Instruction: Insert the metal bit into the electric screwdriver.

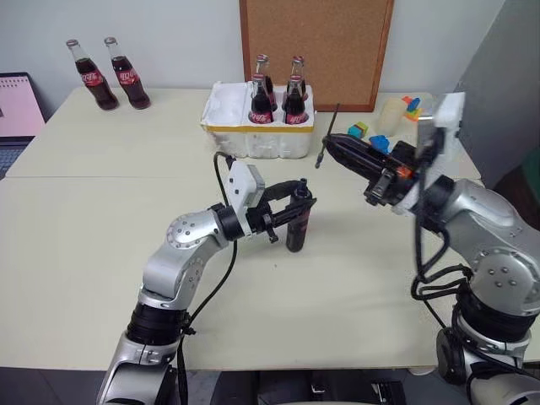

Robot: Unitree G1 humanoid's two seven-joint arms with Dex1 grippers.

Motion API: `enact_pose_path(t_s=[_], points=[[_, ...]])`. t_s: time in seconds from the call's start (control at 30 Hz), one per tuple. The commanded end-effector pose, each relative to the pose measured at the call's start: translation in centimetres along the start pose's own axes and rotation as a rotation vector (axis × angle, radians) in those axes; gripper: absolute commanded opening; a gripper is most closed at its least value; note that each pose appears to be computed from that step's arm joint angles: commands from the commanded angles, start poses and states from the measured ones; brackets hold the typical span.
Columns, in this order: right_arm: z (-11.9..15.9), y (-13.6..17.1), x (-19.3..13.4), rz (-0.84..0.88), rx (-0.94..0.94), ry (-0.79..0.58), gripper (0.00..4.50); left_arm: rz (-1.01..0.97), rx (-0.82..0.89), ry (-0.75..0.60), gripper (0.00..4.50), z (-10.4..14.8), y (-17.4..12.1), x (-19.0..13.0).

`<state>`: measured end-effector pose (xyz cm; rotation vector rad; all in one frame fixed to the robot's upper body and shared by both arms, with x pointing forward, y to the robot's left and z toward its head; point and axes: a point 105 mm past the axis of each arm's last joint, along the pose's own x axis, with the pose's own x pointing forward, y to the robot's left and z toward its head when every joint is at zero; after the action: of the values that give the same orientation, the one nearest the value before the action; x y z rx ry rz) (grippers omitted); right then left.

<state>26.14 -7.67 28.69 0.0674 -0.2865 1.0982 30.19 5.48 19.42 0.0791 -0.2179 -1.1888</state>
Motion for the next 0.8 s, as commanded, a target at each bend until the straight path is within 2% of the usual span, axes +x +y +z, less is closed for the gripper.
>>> enact_pose_path(t_s=[0.03,0.27,0.8], points=[[0.7,1.4,-0.9,0.133,-0.001,-0.014,0.0,-0.107,0.044,-0.047,1.58,1.2,-1.7,0.1],[0.2,2.0,-1.4,0.254,0.015,0.061,0.0,-0.228,0.074,-0.012,1.58,0.3,-3.4,-0.8],[0.5,1.7,-1.4,0.368,-0.001,0.107,0.0,-0.229,0.108,0.019,1.58,-0.6,-3.2,-1.6]])
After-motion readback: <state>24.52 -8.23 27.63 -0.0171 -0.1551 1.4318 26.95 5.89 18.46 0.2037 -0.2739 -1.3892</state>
